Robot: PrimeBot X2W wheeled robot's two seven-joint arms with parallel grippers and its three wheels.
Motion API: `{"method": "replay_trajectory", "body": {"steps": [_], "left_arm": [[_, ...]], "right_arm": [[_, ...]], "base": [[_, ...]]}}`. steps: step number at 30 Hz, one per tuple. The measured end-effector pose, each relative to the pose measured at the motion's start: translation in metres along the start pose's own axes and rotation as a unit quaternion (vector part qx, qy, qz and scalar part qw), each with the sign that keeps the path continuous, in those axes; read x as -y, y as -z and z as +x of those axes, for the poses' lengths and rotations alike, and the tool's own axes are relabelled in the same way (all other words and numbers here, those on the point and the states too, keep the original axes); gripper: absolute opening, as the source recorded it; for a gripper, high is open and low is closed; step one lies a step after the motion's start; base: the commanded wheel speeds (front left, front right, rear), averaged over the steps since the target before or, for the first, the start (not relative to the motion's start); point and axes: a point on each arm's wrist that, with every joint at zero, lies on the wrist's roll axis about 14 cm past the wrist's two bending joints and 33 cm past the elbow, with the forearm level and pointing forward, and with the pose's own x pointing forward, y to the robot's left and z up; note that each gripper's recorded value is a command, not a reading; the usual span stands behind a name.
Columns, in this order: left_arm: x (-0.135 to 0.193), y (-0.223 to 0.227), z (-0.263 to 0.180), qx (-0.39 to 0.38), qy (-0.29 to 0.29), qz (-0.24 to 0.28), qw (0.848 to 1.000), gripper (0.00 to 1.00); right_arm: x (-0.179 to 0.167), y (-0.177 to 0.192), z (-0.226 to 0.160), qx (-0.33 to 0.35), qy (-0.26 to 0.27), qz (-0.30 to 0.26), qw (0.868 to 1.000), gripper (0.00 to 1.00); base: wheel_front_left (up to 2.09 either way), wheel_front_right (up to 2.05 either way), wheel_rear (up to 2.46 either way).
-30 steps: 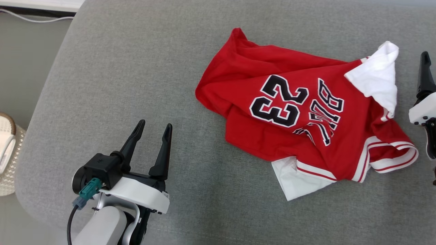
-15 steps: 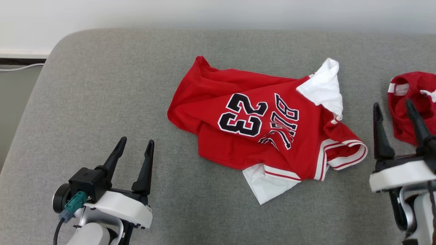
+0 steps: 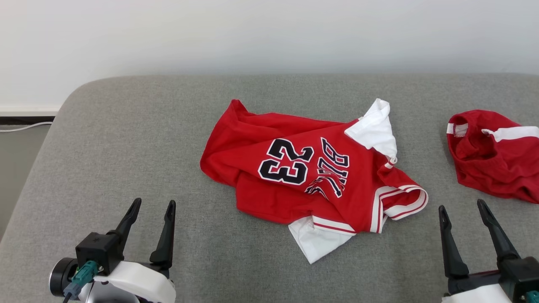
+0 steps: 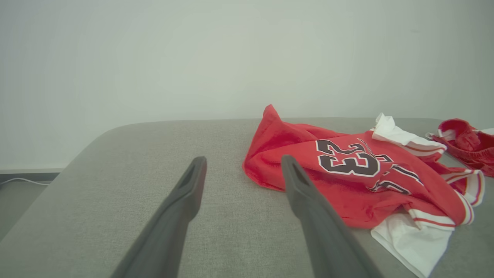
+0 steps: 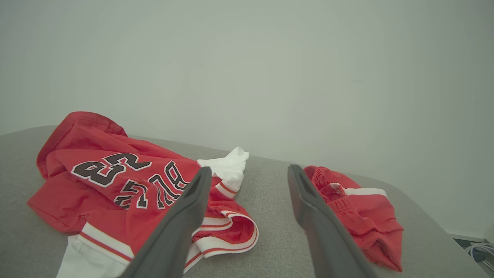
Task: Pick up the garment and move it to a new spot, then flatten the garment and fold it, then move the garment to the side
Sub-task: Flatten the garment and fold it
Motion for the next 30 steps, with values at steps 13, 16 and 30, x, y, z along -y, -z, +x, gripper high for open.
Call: {"method": "replay_trajectory", "body": {"steps": [13,16,30], "left_arm": [[-0.001,-0.002,-0.013,-0.005,-0.006,0.008,1.000,1.00],[-0.001,-0.003,-0.013,-0.005,-0.004,0.008,1.000,1.00],[-0.002,0.001,-0.009,-0.014,-0.004,0.009,1.000,1.00]], "right_arm": [[0.002,0.000,-0.024,-0.007,0.011,0.001,1.000,1.00],[0.002,-0.002,-0.024,-0.003,0.012,0.002,1.000,1.00],[-0.003,0.005,-0.019,-0.012,0.006,0.017,1.000,1.00]], "base": [[0.00,0.00,0.00],[0.00,0.00,0.00],[0.00,0.00,0.00]]}}
